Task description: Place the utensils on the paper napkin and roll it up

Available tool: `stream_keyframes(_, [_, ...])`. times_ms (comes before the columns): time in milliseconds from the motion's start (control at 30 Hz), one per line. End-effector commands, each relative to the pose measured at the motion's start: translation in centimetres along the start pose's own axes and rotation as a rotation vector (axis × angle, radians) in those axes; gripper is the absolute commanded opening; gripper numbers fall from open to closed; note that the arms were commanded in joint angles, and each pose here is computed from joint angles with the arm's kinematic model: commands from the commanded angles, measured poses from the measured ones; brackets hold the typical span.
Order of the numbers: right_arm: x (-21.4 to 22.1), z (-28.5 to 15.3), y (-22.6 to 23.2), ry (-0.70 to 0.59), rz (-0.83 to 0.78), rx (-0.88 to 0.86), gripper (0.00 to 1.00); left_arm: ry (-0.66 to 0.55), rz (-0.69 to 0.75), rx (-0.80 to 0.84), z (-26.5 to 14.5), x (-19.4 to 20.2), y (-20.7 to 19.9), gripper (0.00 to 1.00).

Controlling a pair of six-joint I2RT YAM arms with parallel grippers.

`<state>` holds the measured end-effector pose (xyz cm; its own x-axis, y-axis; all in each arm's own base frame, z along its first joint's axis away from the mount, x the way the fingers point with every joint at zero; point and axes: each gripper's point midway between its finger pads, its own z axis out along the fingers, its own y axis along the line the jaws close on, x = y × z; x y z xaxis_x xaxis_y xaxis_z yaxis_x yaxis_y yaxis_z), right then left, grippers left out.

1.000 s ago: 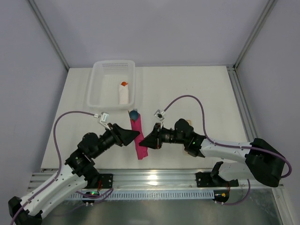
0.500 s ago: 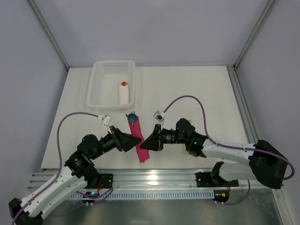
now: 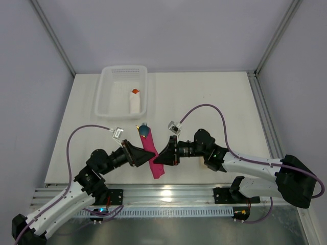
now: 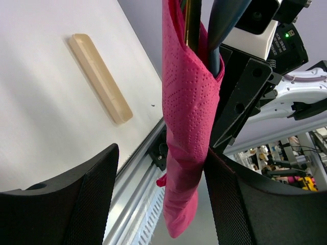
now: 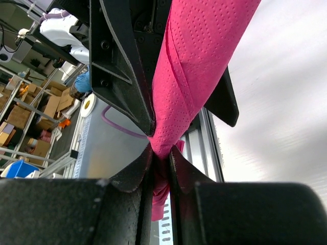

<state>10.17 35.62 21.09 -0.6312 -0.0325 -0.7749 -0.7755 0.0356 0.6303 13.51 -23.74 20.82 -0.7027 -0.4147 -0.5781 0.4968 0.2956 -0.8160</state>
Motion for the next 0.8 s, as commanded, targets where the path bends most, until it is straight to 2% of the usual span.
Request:
stream_keyframes(0, [-3.5, 0.4, 2.9, -0.088, -0.109, -0.096, 0.04, -0.030, -0.008, 0.114, -0.1, -0.8, -2.3, 0.67])
stream_keyframes(267, [-3.5, 1.0, 2.5, -0.082, -0.092, -0.089, 0.04, -0.022, -0.024, 0.129, 0.2, -0.7, -2.5, 0.64])
stream_keyframes(767, [-4.3, 1.6, 2.0, -0.115, -0.079, -0.072, 0.04, -0.006, -0.035, 0.122, 0.7, -0.4, -2.2, 0.41])
